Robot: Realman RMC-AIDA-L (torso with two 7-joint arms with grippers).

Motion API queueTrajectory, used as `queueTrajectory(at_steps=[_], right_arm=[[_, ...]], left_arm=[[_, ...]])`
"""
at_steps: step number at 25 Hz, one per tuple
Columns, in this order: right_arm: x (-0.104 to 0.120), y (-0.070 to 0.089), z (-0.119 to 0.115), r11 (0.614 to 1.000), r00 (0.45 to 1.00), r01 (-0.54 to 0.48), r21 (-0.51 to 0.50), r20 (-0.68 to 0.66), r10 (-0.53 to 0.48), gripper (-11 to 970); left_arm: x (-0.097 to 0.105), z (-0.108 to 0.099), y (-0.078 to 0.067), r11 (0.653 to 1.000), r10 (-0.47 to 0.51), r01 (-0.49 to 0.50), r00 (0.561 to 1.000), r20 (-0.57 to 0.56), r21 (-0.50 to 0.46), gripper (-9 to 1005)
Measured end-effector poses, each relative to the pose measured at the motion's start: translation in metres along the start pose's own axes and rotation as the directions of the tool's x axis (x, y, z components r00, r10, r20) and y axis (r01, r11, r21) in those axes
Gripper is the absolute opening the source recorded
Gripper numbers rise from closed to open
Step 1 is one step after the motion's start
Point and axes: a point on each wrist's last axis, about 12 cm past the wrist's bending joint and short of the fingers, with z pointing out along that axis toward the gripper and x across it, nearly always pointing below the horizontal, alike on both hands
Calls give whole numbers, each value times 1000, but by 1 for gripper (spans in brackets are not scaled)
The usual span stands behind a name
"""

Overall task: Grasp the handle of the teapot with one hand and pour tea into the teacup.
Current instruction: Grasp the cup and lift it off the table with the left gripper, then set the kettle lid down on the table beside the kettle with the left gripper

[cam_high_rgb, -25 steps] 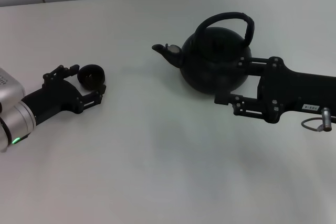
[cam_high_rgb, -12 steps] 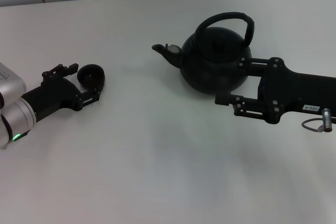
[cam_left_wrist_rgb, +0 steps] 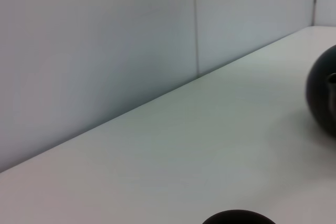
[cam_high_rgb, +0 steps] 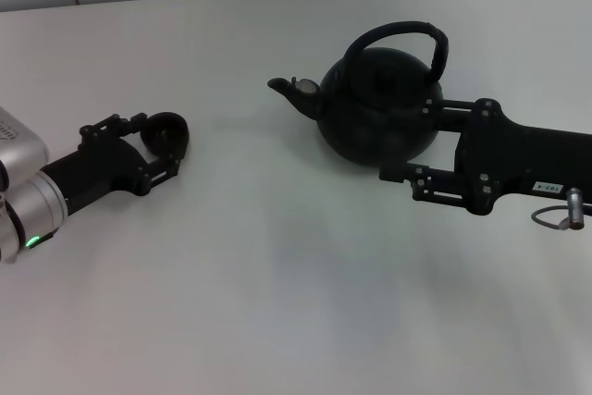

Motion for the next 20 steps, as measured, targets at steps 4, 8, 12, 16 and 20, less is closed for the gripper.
queueTrajectory(at_steps=[4, 8, 12, 16, 20], right_arm=[[0, 0, 0, 1000, 1000, 1, -1, 0, -1, 590], [0, 0, 0, 1000, 1000, 1, -1, 0, -1, 591], [1, 1, -1, 1000, 1000, -3, 2, 0, 3, 592], [2, 2, -2, 1000, 1000, -6, 1, 1, 6, 591], [3, 4, -4, 1000, 1000, -12, 4, 1, 12, 590]], left_arm=[[-5, 2, -5, 999, 3, -4, 1000, 20, 50, 685], [-11, 6, -11, 994, 10, -13, 1000, 25, 104, 685], [-18, 12, -19, 984, 38, -40, 999, 16, 172, 685], [-23, 17, -29, 970, 77, -79, 997, 18, 232, 686], [-28, 21, -35, 966, 77, -84, 996, 41, 246, 686]])
